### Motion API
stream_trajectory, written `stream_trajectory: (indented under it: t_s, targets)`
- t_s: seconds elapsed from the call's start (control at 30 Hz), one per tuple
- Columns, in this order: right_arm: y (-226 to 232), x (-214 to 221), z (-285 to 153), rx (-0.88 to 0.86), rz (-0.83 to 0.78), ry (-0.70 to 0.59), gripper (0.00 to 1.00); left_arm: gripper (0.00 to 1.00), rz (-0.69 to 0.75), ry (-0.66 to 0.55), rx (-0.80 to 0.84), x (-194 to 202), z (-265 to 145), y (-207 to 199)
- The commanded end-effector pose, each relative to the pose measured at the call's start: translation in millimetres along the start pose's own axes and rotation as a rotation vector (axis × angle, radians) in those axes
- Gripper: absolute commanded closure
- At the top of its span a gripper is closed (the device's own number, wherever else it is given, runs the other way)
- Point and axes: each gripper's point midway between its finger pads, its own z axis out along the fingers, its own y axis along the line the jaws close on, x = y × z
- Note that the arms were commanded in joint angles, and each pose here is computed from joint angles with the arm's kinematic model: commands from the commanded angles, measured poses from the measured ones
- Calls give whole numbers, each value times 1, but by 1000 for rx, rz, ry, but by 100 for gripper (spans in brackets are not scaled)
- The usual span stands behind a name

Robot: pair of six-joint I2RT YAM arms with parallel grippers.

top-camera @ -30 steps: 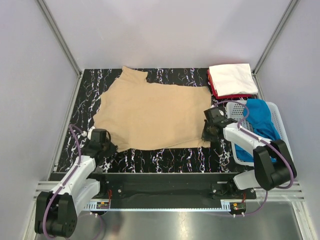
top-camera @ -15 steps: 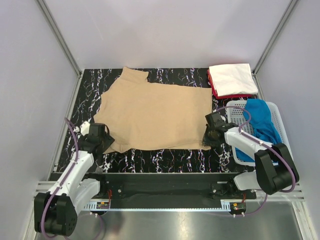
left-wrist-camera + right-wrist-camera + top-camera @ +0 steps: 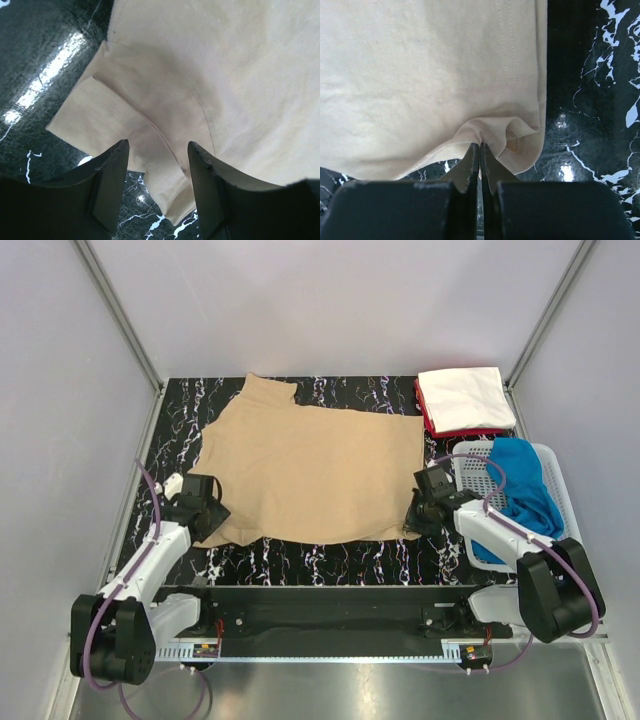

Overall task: Fold and stack the t-shirts
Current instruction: Flatten the tshirt out

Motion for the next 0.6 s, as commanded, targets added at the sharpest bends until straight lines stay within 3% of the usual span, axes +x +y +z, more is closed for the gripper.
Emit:
stream_trajectory:
  t_s: [0.0,0.1,0.2,0.3,0.57]
  targets:
    - [11,-1,-10,-52,25,-15,95,45,14,13,91,-7,-9,-24]
    - [4,3,-16,-21,36,-1,89,45,67,5,93,-5,-10,-26]
    - [-5,1,-27,38,55,-6,70,44,28,-44,40,-15,-7,-16]
    - [-3,-13,-41,67,114,-56,62,43,11,-68,61,-30,-5,-32]
    - [62,-73,-27,-140,68,-177,65,43,53,-44,89,-59,15,-88]
